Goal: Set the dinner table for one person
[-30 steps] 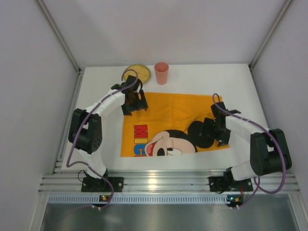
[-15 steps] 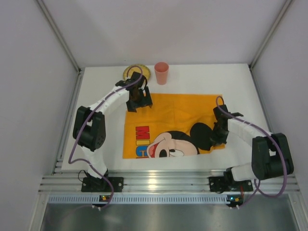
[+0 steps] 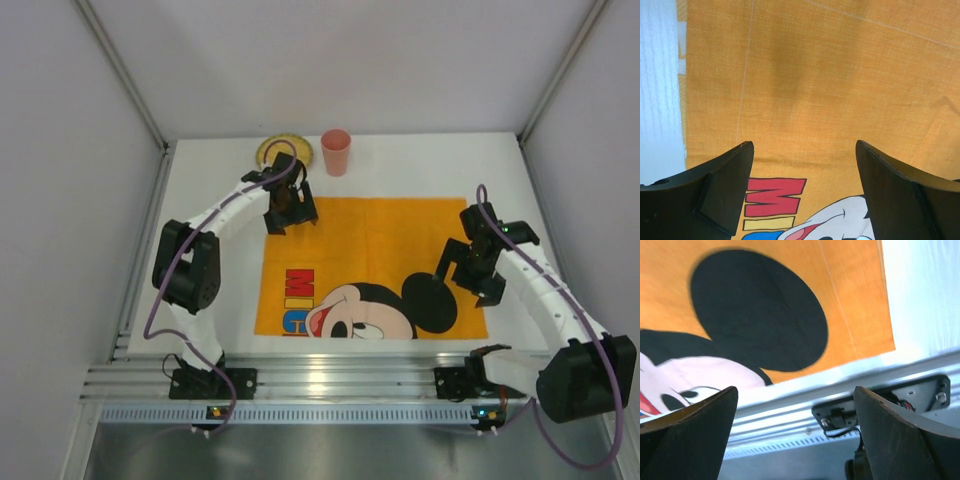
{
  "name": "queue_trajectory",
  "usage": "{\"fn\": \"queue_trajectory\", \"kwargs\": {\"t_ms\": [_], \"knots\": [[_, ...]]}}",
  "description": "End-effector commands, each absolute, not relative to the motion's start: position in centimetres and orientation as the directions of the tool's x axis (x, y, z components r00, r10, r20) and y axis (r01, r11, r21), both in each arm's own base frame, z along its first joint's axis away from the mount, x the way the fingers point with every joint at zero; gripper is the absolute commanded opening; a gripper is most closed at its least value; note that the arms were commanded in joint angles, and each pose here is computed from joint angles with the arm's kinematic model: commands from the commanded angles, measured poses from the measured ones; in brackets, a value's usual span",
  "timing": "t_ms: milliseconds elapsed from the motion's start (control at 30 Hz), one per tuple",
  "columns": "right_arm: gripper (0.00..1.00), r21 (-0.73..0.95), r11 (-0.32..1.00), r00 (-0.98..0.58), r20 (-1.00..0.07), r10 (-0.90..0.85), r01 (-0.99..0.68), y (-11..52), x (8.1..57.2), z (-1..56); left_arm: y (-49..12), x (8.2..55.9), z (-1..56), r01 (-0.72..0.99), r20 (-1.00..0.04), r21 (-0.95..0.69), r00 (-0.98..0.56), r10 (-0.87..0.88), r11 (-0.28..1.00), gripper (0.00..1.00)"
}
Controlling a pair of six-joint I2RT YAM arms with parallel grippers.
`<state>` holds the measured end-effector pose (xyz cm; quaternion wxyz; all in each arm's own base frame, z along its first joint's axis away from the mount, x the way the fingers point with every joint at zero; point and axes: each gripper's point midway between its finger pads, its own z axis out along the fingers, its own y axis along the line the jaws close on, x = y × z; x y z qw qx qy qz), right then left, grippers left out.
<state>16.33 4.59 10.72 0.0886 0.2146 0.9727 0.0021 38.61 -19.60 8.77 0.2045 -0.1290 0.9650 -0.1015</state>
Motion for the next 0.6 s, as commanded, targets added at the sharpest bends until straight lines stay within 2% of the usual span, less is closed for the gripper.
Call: {"fn": "queue_trajectory", "kwargs": {"t_ms": [0,67,200,233,267,400,567], "knots": [[1.00,0.101,0.921,-0.884,-0.259,0.390,0.377,5.5,20.8,12.5,-20.8,40.1,8.3,-0.209,-0.383,-0.292,-0.869,-0.314,0.933,0.88],[1.00,0.147,0.927,-0.876,-0.305,0.374,0.344,6.6,24.7,12.7,-21.0,40.7,7.6,-0.214,-0.381,-0.285,-0.869,-0.315,0.935,0.88],[0.91,0.177,0.938,-0.883,-0.322,0.341,0.297,8.2,30.8,12.0,-21.3,42.1,6.9,-0.215,-0.397,-0.265,-0.864,-0.309,0.940,0.87],[0.90,0.163,0.942,-0.898,-0.289,0.331,0.294,8.5,31.8,10.8,-21.3,43.4,8.0,-0.217,-0.434,-0.262,-0.844,-0.315,0.940,0.86],[0.90,0.222,0.938,-0.900,-0.294,0.323,0.265,9.8,33.2,12.2,-20.3,44.5,8.7,-0.229,-0.481,-0.228,-0.819,-0.313,0.947,0.86],[0.91,0.291,0.930,-0.898,-0.308,0.313,0.225,11.5,34.8,14.2,-16.7,49.8,13.9,-0.305,-0.602,-0.292,-0.678,-0.422,0.906,0.88],[0.95,0.323,0.918,-0.903,-0.281,0.326,0.231,11.9,33.2,14.3,-8.1,53.7,14.8,-0.436,-0.557,-0.470,-0.528,-0.641,0.767,0.88]]}}
